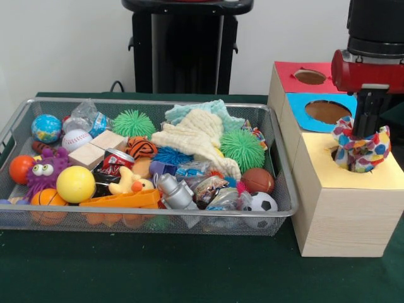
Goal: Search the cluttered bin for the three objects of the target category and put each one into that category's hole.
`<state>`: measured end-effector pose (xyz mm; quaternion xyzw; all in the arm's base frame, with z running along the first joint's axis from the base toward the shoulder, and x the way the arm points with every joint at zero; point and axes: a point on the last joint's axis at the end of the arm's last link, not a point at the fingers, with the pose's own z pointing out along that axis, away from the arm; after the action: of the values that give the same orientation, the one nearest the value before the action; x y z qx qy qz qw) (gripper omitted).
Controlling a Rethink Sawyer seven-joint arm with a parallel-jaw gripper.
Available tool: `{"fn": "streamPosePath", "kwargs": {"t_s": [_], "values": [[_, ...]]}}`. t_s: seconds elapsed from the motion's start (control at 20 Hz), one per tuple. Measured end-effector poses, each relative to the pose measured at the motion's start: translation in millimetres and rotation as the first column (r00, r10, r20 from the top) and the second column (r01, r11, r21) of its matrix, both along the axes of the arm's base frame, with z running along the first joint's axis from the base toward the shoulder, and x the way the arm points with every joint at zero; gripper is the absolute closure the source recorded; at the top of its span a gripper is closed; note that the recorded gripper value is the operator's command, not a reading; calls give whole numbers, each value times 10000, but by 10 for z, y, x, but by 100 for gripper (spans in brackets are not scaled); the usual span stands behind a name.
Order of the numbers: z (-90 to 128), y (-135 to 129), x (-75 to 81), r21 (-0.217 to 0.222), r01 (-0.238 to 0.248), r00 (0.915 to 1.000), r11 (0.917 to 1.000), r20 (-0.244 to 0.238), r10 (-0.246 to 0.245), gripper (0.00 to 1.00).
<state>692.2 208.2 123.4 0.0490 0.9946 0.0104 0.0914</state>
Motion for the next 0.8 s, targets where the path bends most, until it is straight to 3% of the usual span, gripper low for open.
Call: {"fn": "streamPosePath", "kwargs": {"t_s": [0.8], "values": [[-316,-187,-38,-61,247,9987,9997,-453,-250,100]]}}
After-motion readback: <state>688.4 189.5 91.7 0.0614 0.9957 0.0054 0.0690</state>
